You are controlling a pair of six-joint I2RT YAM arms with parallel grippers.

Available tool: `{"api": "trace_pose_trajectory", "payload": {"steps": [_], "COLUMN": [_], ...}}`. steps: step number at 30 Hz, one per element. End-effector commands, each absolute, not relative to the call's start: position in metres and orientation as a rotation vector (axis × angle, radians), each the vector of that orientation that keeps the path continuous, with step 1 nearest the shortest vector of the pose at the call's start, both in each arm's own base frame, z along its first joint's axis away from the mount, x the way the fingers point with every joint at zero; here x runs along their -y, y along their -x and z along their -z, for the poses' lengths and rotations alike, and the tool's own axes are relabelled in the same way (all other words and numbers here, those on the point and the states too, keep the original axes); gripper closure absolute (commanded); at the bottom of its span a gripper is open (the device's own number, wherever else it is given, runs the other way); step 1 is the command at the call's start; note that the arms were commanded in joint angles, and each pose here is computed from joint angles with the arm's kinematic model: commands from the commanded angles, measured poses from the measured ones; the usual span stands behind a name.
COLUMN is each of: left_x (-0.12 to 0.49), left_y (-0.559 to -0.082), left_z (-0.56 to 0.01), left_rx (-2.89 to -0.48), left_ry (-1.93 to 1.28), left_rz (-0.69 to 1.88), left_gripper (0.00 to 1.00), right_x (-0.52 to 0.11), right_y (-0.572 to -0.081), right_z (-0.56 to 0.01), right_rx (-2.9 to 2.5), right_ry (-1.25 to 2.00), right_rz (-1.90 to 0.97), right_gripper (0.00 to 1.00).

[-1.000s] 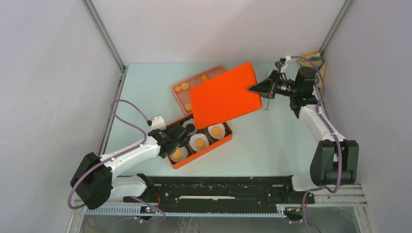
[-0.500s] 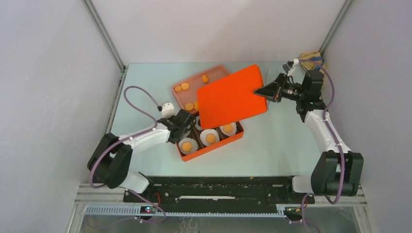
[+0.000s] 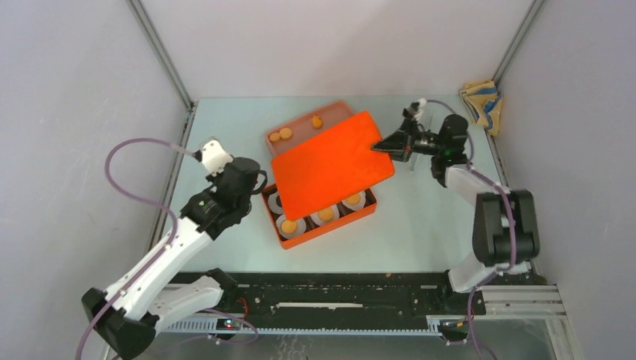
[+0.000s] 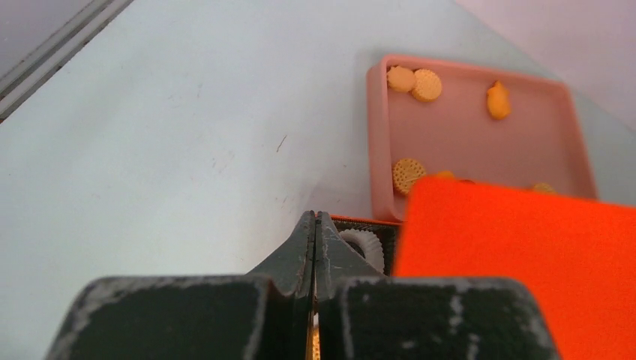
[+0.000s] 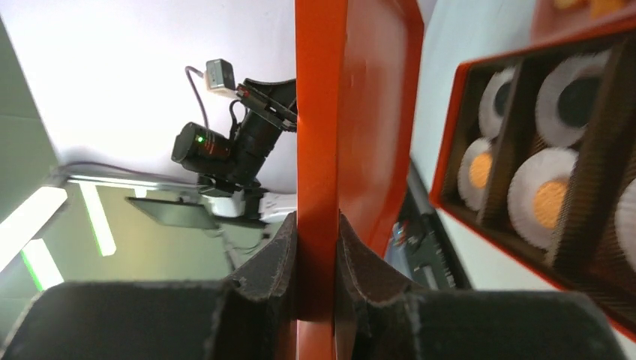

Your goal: Pack the cookies

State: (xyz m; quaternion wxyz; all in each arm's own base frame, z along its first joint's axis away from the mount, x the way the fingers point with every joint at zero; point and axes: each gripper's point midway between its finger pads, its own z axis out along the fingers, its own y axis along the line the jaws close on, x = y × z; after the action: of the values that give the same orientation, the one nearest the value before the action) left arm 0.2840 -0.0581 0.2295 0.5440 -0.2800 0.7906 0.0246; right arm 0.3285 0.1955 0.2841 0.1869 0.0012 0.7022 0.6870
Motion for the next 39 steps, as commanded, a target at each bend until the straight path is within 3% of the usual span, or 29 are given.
{"api": "trace_pose_trajectory", "payload": {"steps": [1, 9, 20, 27, 39], "left_x": [0.040, 0.050, 0.070, 0.070, 0.082], "left_y": [-0.266, -0.267, -0.272, -0.271, -0.266], "left_z": [-0.215, -0.190, -0.178, -0.176, -0.174], "left_rx": [-1.907, -1.963, -1.997, -1.998, -2.025], "left_ry": [0.629, 0.590, 0.517, 0.508, 0.470], "left_rz": [-0.150, -0.161, -0.158, -0.161, -0.094], "left_gripper": [1.00, 1.00, 1.00, 1.00, 1.00], "right_x": [-0.215, -0.236, -0.261, -0.281, -0.222], "right_y": [-0.323, -0.325, -0.339, -0.345, -0.363], "right_z": [-0.271, -0.220, -0.225, -0.195, -0.144], "right_rx": [-2.050, -2.166, -2.020, -2.043, -2.076], "right_ry": [0.056, 0.071, 0.069, -0.032, -0.276], "right_rz": [-2.140, -2.272, -2.239, -2.197, -2.086], "right_gripper": [1.00, 1.00, 1.00, 1.00, 1.00]}}
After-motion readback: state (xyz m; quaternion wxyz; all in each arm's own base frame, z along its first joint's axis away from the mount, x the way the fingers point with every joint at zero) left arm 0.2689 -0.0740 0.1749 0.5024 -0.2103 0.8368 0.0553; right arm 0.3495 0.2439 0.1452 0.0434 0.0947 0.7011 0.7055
